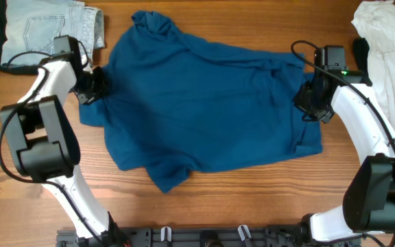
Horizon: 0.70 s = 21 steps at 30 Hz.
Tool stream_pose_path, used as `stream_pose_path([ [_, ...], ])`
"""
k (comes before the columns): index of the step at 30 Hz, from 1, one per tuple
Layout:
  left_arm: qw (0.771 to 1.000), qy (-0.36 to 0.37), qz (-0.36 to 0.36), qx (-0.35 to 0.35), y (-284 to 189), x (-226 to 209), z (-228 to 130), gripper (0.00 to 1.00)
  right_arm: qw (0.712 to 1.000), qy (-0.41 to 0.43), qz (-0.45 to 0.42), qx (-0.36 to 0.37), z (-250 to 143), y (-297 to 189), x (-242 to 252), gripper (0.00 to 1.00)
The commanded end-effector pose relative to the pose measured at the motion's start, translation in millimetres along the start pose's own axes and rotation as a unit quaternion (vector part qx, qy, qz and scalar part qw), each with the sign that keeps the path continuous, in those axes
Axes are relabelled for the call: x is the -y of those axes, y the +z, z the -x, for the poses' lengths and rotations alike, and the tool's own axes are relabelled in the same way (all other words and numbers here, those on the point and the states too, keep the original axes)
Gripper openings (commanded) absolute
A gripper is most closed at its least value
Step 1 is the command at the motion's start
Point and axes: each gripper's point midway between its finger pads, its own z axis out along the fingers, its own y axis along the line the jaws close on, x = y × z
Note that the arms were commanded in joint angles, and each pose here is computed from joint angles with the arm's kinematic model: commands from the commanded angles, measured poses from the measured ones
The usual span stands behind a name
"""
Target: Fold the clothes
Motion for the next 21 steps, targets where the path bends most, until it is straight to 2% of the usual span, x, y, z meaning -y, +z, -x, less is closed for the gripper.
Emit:
stream_pose_path([
  [1, 0.994, -0.029, 0.103, -0.020, 45.8, -88.2, -3.2, 0.04, 1.000, -0.011, 0.019, -0.005, -1.9, -3.1, -7.7, 0.17],
  [6, 0.993, -0.066, 0.101, -0.001, 33.2, -125.6, 14.9, 0.05, 0.999, -0.025, 0.034, -0.008, -2.5, -3.5, -13.4, 0.17],
  [8, 0.992, -0.080, 0.094, 0.002, 27.8, -134.1, 20.1, 0.10, 0.999, -0.031, 0.041, -0.006, -1.0, -3.6, -16.4, 0.21],
  [9, 0.992, -0.083, 0.091, 0.002, 25.8, -135.8, 21.6, 0.18, 0.998, -0.036, 0.050, -0.006, -0.6, -3.9, -19.7, 0.24],
  [10, 0.993, -0.088, 0.085, 0.001, 22.6, -136.5, 23.9, 0.31, 0.995, -0.056, 0.076, -0.005, 0.4, -5.2, -29.9, 0.35],
  [11, 0.993, -0.089, 0.080, 0.000, 20.6, -135.6, 25.2, 0.37, 0.992, -0.077, 0.102, -0.004, 1.0, -6.9, -39.6, 0.43],
  [12, 0.993, -0.087, 0.075, 0.000, 19.3, -133.4, 26.4, 0.39, 0.988, -0.092, 0.122, -0.001, 2.2, -8.6, -47.4, 0.55],
  [14, 0.996, -0.073, 0.056, -0.004, 16.0, -122.7, 29.4, 0.44, 0.977, -0.127, 0.168, 0.009, 5.7, -13.9, -65.3, 0.70],
  [17, 0.998, -0.055, 0.039, -0.010, 7.4, -102.9, 33.2, 0.51, 0.966, -0.153, 0.206, 0.036, 15.7, -20.4, -81.7, 0.81],
  [21, 0.999, -0.029, 0.035, -0.007, -14.3, -74.7, 38.0, 0.55, 0.947, -0.188, 0.252, 0.058, 21.3, -29.1, -101.1, 0.86],
])
